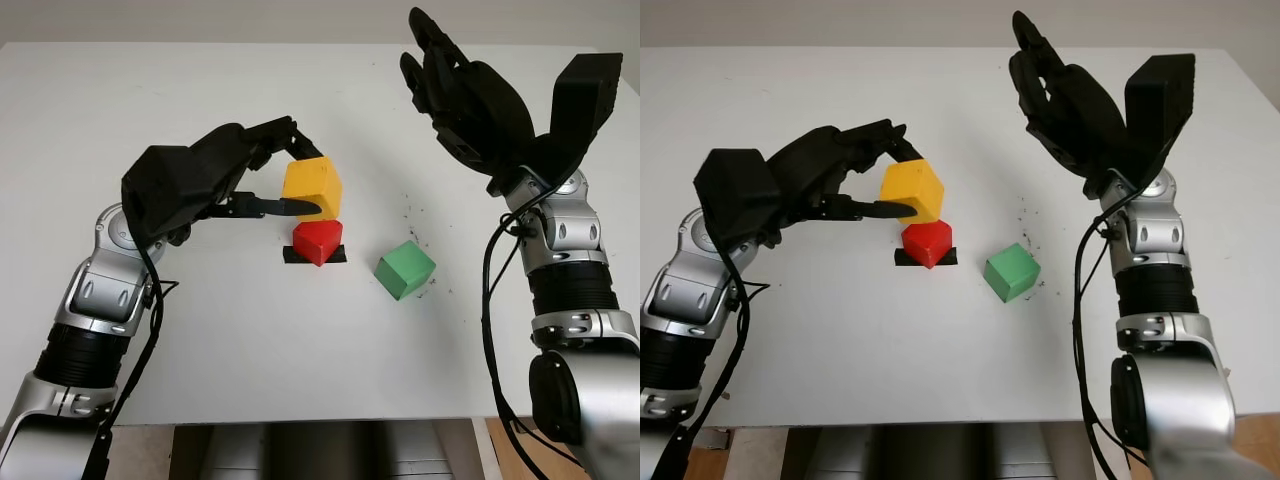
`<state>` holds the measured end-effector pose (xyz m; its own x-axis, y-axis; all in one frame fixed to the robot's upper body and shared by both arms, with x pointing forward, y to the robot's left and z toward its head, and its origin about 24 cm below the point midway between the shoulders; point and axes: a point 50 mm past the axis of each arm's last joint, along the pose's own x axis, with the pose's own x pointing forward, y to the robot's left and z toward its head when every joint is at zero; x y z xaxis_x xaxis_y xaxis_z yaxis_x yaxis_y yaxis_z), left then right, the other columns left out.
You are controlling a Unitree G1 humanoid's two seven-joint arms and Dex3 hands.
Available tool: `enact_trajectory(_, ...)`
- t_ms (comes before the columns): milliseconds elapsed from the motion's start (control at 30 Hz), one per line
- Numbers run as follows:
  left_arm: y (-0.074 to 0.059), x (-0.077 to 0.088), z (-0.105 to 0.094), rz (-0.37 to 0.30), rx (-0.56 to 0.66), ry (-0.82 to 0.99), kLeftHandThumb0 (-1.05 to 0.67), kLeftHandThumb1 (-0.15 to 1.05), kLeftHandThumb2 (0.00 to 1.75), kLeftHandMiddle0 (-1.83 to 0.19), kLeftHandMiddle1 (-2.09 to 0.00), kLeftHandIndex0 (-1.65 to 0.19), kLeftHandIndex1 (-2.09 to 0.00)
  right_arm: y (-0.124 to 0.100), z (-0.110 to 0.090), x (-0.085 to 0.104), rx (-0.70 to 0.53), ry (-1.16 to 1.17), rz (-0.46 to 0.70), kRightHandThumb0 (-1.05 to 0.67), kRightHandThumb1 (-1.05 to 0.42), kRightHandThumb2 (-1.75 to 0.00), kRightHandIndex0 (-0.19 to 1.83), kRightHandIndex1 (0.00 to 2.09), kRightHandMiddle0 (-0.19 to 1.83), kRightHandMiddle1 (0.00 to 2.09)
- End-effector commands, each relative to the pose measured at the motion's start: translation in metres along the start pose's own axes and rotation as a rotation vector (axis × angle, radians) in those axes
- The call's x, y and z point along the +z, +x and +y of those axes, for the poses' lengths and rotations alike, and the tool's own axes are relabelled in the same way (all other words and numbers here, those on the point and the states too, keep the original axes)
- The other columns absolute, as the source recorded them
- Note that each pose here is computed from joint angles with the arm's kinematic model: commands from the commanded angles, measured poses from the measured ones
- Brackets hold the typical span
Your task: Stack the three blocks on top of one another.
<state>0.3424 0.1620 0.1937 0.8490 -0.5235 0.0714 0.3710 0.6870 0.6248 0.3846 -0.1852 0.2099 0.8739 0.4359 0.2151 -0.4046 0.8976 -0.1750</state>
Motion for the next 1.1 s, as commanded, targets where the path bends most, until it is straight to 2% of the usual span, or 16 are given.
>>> enact_trajectory(0,0.007,0.011,0.001,-0.035,0.001,0.046,-0.54,1.03,0.06,0.01,-0.06,-0.31,-1.65,-0.001,0.000,0.003,-0.002,-0.003,-0.026,-0.80,-1.05,-0.60,-0.19,0.00,-0.19,0.00)
enact_trajectory(367,0.009,0.012,-0.004,0.009,0.009,0.229,-0.46,1.02,0.05,0.02,-0.05,-0.26,-1.60,-0.002,0.002,0.003,-0.012,-0.029,-0.027,-0.79,-1.05,-0.62,-0.19,0.00,-0.19,0.00)
enact_trajectory(1067,0.012,0.010,-0.010,0.026,-0.036,0.248,-0.47,1.02,0.05,0.03,-0.05,-0.24,-1.65,-0.004,0.002,0.001,-0.029,-0.022,-0.017,-0.79,-1.05,-0.61,-0.19,0.00,-0.19,0.00)
